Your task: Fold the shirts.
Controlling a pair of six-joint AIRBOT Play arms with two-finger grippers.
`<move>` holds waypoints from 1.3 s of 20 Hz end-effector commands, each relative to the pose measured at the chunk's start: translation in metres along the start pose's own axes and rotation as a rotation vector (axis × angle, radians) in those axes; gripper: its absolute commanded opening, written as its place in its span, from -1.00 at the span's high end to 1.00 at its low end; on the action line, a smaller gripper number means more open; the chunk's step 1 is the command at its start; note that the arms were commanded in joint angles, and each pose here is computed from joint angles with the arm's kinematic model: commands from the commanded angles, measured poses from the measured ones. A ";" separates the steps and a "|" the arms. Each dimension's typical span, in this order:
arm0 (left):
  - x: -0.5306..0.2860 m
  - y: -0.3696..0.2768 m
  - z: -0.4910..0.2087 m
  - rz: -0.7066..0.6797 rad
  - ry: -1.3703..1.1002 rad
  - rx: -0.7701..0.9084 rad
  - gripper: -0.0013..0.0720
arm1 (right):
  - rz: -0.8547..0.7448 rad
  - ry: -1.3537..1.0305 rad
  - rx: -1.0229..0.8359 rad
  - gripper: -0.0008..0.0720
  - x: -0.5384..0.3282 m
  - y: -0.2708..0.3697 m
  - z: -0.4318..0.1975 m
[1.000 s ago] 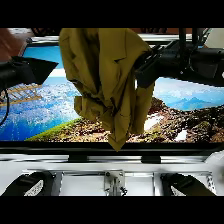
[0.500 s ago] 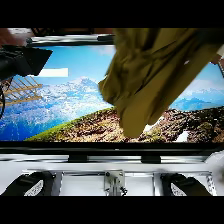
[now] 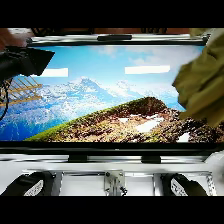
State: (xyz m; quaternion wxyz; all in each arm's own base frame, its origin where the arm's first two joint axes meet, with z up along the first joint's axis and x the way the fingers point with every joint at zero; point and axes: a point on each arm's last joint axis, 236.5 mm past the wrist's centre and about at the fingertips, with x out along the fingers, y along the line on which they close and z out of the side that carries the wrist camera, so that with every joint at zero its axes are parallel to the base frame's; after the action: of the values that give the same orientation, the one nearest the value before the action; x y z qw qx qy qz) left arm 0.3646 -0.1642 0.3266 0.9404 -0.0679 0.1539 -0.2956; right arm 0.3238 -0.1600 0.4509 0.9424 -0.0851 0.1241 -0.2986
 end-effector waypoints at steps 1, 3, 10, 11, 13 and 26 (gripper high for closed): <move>0.003 0.002 -0.002 0.002 0.007 -0.004 -0.96 | -0.196 0.025 0.017 0.82 -0.006 -0.063 -0.007; 0.005 0.003 -0.003 0.002 0.012 -0.006 -0.95 | -0.284 0.023 0.063 0.82 -0.006 -0.094 -0.011; 0.006 0.004 -0.004 0.004 0.016 -0.005 -0.95 | -0.430 -0.001 0.172 0.82 0.025 -0.155 -0.022; 0.006 0.005 -0.004 0.006 0.016 -0.004 -0.95 | -0.430 -0.009 0.184 0.82 0.034 -0.157 -0.023; 0.006 0.007 -0.005 0.015 0.019 0.003 -0.95 | -0.440 -0.044 0.208 0.82 0.048 -0.163 -0.020; 0.005 0.024 -0.011 0.088 0.046 0.030 -0.95 | -0.610 -0.047 0.260 0.82 0.082 -0.253 -0.059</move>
State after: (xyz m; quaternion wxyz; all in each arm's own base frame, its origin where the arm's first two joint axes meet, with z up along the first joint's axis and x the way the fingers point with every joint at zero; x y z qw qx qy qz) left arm 0.3759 -0.1519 0.3119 0.9475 -0.0412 0.1692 -0.2683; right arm 0.2490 -0.3985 0.4366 0.8238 -0.0073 0.0482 -0.5648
